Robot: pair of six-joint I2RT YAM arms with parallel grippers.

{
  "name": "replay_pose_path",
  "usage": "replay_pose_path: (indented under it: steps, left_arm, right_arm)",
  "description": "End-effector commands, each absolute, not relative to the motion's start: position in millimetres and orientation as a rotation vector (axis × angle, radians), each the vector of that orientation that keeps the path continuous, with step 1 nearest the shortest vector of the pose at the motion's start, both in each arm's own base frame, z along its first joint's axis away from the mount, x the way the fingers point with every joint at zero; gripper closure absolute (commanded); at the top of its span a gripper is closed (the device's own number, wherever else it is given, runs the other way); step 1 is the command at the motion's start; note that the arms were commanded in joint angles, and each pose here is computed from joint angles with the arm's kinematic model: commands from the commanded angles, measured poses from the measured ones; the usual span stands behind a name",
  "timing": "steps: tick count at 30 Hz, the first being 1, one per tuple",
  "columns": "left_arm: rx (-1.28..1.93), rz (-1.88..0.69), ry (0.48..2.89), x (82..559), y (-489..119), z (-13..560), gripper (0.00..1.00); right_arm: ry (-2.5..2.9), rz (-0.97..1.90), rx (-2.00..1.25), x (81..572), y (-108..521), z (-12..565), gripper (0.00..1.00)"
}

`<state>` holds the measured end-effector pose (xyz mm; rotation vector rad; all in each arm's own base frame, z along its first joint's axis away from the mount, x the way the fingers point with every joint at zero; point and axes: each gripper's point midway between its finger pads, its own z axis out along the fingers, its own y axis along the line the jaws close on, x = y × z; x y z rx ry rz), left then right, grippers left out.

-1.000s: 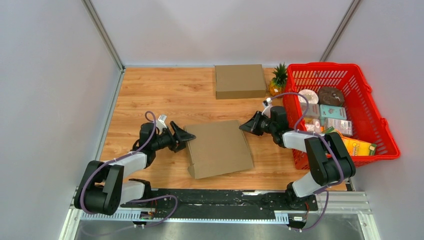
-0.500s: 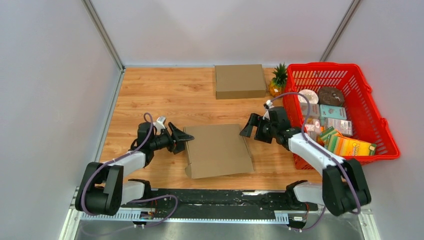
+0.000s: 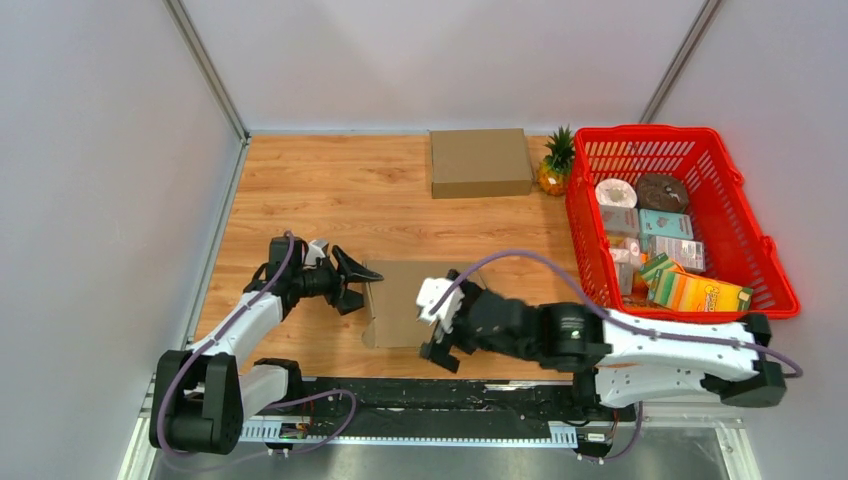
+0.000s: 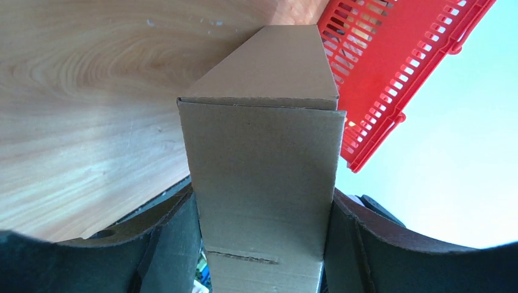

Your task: Fold the paper box

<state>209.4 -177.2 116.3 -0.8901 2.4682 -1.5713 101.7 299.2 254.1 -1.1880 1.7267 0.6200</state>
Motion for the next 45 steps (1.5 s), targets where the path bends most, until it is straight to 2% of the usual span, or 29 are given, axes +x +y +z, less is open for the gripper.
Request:
replay_pose_path:
  steps: [1,6,17,21,22,25,29,34,43,45]
  left_arm:
    - [-0.941,-1.66,2.478,200,-180,136,0.6]
    - [-0.976,-1.702,2.471,196,-178,138,0.57]
    - [-1.023,-1.778,2.435,196,-175,142,0.53]
    - [-1.024,-1.791,2.428,195,-175,144,0.51]
    - [-1.024,-1.789,2.423,195,-175,145,0.5]
    - [-1.015,-1.794,2.411,194,-174,149,0.45]
    - [-1.006,-1.751,2.408,193,-168,152,0.28]
    - [-1.027,-1.689,2.385,199,-156,158,0.27]
    - [-1.251,-1.564,2.257,209,-118,155,0.24]
    - [-1.112,-1.448,2.19,218,-103,175,0.24]
  right_arm:
    - [1.59,0.252,-1.351,116,310,228,0.0]
    - [1.533,0.079,-1.437,117,329,198,0.0]
    - [1.444,-0.175,-1.388,134,338,178,0.03]
    - [1.405,-0.196,-1.333,140,337,188,0.12]
    - [1.395,-0.207,-1.337,141,334,184,0.18]
    - [1.372,-0.234,-1.34,143,330,186,0.26]
    - [1.368,-0.277,-1.365,144,323,182,0.37]
    - [1.348,-0.314,-1.34,145,315,188,0.47]
    - [1.331,-0.379,-1.306,147,299,197,0.54]
    - [1.407,-0.315,-1.316,144,296,194,0.54]
